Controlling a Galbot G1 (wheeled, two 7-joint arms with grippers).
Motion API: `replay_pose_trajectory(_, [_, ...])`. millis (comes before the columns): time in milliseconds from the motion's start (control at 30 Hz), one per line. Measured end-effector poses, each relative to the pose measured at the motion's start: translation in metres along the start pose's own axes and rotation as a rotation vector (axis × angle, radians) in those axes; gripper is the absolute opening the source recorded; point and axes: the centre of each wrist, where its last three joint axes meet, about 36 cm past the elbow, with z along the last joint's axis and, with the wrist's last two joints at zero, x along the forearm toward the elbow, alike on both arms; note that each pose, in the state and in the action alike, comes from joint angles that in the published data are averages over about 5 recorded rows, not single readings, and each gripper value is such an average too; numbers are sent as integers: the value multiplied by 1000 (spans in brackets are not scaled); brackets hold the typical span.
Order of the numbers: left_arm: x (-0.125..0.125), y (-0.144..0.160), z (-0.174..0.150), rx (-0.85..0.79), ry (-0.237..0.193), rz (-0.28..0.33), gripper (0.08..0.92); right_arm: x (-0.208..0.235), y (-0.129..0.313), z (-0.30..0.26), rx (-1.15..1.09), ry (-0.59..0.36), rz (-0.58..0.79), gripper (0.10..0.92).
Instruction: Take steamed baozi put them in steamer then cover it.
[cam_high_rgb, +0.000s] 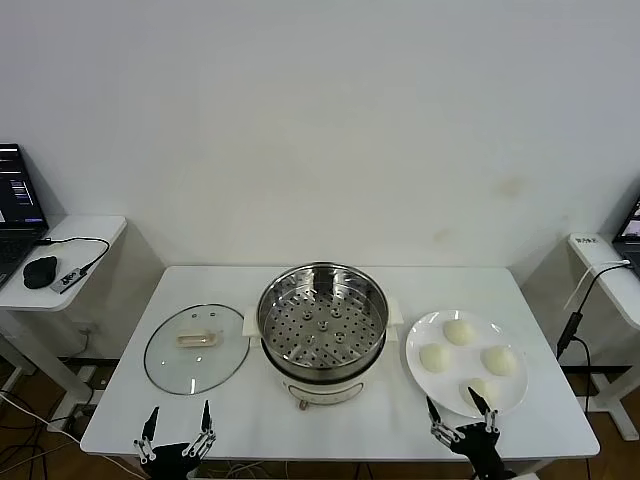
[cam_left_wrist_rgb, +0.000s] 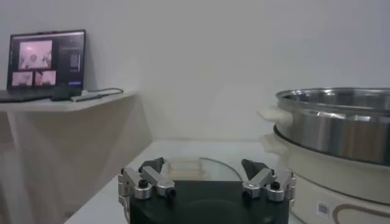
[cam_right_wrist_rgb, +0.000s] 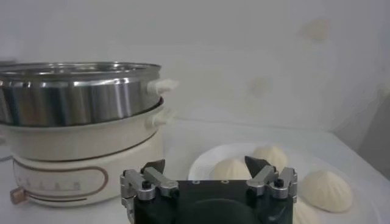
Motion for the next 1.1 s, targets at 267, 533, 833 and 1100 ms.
replay_pose_trajectory(267, [-9, -5, -20, -23, 21, 17, 823, -14, -17, -15, 87, 5, 12, 823])
replay_pose_trajectory(533, [-23, -1, -24, -62, 26, 29, 823, -44, -65, -40, 368, 15, 4, 823])
replay_pose_trajectory(833, [-32, 8, -17, -94, 45, 14, 823, -88, -128, -85, 806, 102, -98, 823])
replay_pose_trajectory(1100, [-32, 12, -13, -107, 56, 0, 823, -137, -166, -134, 1066, 221, -252, 823])
